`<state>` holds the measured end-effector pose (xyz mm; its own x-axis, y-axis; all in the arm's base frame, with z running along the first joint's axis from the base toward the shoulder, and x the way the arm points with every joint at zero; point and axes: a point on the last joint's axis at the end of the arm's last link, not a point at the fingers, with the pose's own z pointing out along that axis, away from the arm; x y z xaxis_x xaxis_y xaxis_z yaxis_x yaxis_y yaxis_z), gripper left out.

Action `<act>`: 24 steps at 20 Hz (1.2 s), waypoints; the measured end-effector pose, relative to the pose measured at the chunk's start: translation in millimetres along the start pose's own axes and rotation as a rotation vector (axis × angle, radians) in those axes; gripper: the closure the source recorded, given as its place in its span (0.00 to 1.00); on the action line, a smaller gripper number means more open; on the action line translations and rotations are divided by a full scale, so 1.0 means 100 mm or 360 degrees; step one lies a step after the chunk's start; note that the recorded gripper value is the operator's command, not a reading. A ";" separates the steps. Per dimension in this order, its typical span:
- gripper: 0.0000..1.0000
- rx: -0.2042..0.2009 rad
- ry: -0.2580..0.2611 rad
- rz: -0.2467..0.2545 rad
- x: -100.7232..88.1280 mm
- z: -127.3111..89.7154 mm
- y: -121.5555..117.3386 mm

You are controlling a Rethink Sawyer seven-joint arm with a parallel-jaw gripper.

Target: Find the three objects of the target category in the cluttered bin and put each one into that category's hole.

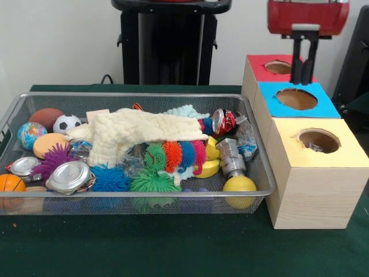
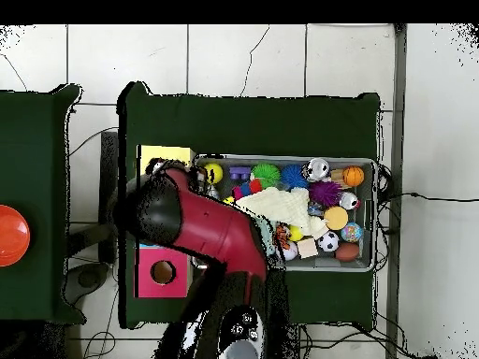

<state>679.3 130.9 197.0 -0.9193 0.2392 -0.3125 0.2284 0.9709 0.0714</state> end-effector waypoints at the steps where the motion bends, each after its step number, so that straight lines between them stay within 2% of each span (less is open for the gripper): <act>1: 1.00 0.0001 -0.0007 0.0013 -0.04 -0.02 -0.07; 2: 1.00 0.0002 -0.0015 0.0025 -0.09 -0.04 -0.13; 4: 1.00 0.0014 -0.0042 0.0080 -0.26 -0.11 -0.47; 6: 1.00 0.0023 -0.0050 0.0097 -0.32 -0.12 -0.61; 7: 1.00 0.0039 -0.0054 0.0117 -0.37 -0.11 -0.82; 13: 1.00 0.0080 -0.0030 0.0120 -0.42 0.00 -1.37; 19: 1.00 0.0085 0.0012 0.0054 -0.36 0.18 -1.73; 21: 1.00 0.0084 0.0018 0.0043 -0.35 0.20 -1.75; 24: 1.00 0.0071 0.0043 -0.0014 -0.28 0.31 -1.80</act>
<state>674.2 -50.6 163.6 -0.9296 0.2315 -0.2869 0.2339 0.9719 0.0263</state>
